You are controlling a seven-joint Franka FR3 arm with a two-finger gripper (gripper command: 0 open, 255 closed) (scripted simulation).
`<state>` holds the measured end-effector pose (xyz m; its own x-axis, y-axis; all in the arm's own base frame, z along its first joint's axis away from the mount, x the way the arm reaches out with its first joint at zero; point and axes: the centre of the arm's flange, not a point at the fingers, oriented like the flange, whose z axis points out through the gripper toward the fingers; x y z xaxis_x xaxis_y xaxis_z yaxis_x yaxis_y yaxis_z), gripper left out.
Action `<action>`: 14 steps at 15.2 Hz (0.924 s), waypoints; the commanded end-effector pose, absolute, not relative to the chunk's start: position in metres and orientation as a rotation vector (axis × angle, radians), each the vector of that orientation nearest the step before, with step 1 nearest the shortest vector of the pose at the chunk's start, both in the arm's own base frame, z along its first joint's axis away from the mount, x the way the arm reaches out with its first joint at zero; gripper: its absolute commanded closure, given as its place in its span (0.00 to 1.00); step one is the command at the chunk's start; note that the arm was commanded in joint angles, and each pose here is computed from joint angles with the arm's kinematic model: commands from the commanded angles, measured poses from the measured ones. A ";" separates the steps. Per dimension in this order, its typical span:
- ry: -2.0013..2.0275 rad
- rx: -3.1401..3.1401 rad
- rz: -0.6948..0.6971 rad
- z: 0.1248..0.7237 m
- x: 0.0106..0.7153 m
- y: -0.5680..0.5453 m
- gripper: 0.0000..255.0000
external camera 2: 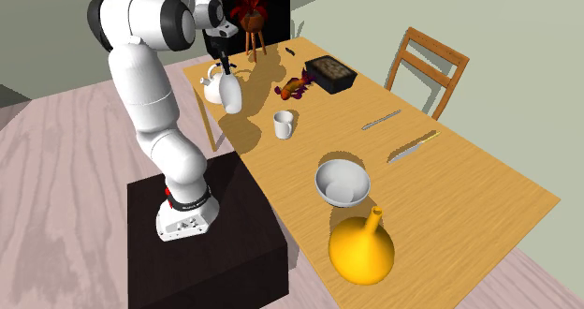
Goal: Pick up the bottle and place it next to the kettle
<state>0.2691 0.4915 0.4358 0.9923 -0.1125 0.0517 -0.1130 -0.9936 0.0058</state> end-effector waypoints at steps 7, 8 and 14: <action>-0.177 3.128 0.081 0.435 0.269 0.492 0.00; -0.177 3.128 0.081 0.435 0.269 0.492 0.00; -0.177 3.128 0.081 0.475 0.267 0.492 0.00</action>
